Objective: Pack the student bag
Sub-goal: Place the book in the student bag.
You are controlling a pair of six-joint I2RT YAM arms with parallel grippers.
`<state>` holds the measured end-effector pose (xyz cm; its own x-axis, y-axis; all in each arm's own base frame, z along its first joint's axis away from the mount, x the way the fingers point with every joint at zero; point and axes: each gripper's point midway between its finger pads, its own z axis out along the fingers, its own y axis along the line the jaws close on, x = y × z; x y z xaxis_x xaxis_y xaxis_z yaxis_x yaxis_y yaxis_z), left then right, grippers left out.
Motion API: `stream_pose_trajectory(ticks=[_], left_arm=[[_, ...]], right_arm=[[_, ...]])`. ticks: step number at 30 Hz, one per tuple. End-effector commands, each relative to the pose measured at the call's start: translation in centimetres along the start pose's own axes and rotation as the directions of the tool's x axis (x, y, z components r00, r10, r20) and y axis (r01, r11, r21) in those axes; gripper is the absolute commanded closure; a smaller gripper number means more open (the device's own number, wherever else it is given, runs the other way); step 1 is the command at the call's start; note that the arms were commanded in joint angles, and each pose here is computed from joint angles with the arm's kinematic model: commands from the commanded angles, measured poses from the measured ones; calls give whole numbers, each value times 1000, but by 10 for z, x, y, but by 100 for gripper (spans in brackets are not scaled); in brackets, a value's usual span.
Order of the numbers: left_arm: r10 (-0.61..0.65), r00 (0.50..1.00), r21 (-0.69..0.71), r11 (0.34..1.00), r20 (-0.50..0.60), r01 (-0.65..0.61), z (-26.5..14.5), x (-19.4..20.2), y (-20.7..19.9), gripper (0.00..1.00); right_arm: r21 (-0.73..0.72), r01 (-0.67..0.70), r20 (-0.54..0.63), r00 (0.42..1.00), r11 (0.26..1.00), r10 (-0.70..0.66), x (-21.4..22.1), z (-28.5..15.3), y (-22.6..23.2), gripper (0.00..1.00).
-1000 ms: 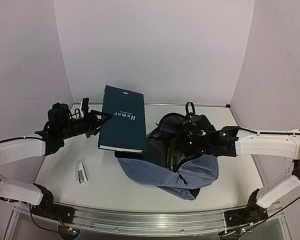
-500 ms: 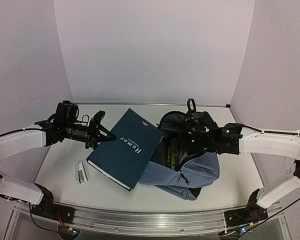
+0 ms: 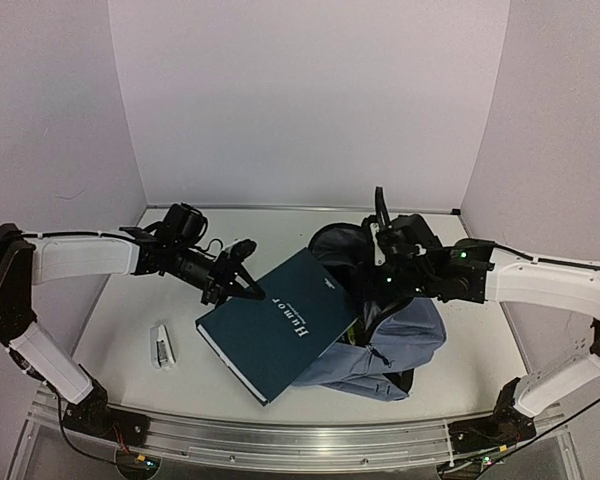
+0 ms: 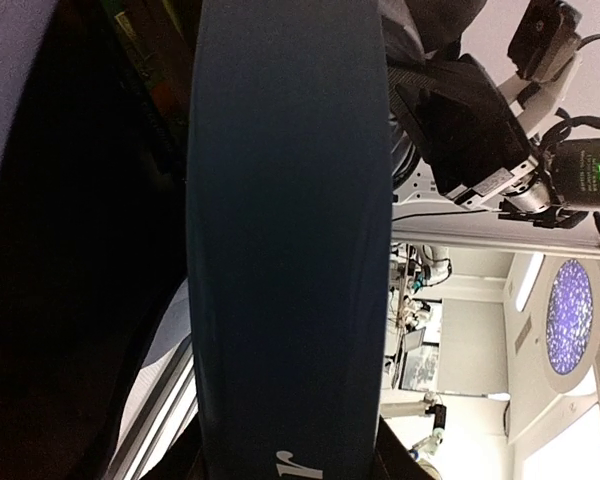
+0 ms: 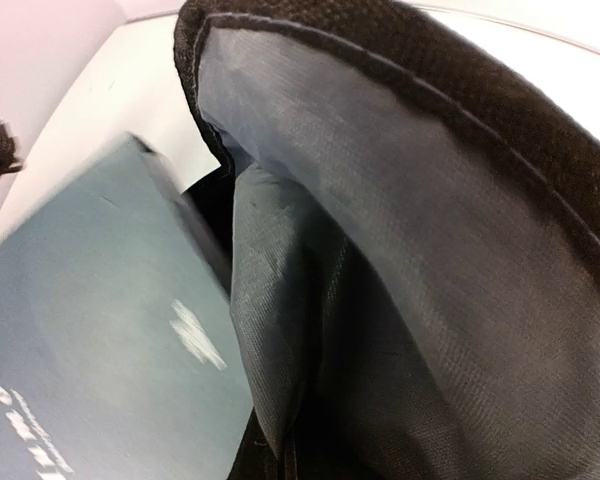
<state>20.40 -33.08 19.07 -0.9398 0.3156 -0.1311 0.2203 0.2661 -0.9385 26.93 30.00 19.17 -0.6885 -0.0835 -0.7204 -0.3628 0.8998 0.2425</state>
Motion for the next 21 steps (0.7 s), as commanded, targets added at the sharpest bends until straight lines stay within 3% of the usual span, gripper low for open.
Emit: stream_pose_trajectory(ticks=[1, 10, 15, 21], left_arm=[[67, 996, 55, 996, -61, -64, 15, -11, -19, 62], [-40, 991, 45, 998, -129, 47, 48, -27, 18, 63], [-42, 995, 48, 998, -89, 47, 57, -46, 26, 61], [36, 999, 46, 998, 20, -37, 67, -90, 24, 61]], right_arm=[[-142, 8, 164, 986, 990, 15, -57, -34, 35, 100], [-147, 7, 184, 983, 989, 20, -65, -39, 38, 100], [-158, 11, 179, 984, 987, 18, -64, -38, 41, 100], [-169, 6, 144, 989, 986, 18, -50, -27, 46, 100]])
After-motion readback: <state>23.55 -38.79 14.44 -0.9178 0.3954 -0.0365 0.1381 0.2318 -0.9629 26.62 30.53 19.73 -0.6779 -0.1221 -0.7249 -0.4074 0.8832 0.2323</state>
